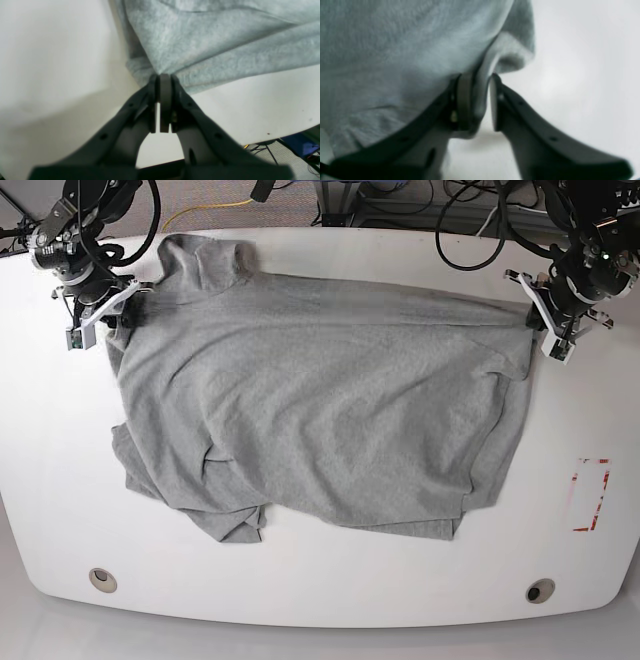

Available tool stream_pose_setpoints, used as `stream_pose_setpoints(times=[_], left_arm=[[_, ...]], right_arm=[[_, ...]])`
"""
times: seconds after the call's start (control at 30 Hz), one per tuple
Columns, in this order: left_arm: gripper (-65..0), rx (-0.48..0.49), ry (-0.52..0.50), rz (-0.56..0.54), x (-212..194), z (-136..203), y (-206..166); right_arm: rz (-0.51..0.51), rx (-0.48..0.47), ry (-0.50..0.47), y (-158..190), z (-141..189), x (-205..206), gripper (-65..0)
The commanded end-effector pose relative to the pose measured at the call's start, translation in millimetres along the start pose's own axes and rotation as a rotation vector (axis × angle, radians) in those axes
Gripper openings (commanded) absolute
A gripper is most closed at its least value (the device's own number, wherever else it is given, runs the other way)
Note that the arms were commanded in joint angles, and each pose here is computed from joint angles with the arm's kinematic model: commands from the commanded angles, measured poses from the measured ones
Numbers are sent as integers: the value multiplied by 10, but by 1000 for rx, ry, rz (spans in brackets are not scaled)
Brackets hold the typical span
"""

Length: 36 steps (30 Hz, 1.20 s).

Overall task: Fold the T-shirt properly
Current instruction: 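Lay the shirt down, pulling both grippers apart along its shoulder edge, then hold the shoulder with the right gripper and shift the left gripper along the edge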

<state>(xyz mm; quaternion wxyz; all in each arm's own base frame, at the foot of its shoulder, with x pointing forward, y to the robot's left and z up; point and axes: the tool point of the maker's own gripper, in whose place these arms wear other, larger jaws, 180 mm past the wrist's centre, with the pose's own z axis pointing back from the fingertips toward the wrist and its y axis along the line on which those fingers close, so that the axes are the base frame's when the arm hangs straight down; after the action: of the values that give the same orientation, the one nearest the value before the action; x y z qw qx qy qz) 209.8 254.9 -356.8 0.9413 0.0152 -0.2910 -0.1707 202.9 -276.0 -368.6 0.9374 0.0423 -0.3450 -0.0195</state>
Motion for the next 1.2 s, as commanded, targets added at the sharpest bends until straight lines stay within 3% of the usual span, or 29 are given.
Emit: stream_pose_setpoints(times=[0.0,0.1,0.2,0.37,0.63,1.0,1.07,1.17], left_arm=[[-650,20,-17,-12,39,50,58],[-650,19,-14,-12,27,51,54],[-650,19,-14,-12,27,51,54],[-650,16,-17,-13,38,47,46],[-650,15,-21,-15,58,42,43],[-650,10,-37,-14,90,39,31],[-650,9,-52,-13,117,39,26],[-650,5,-57,-15,130,34,13]], right_arm=[[-2,-28,-68,-44,101,153,-393],[-51,-66,-109,-74,195,177,-233],[-99,-106,-101,-146,269,132,-163],[-224,-116,-23,-290,420,-109,-162],[-301,8,-102,-131,553,-124,-162],[-497,139,-35,69,183,-527,-163],[-517,160,-39,93,118,-514,-181],[-540,179,-40,114,45,-507,-268]])
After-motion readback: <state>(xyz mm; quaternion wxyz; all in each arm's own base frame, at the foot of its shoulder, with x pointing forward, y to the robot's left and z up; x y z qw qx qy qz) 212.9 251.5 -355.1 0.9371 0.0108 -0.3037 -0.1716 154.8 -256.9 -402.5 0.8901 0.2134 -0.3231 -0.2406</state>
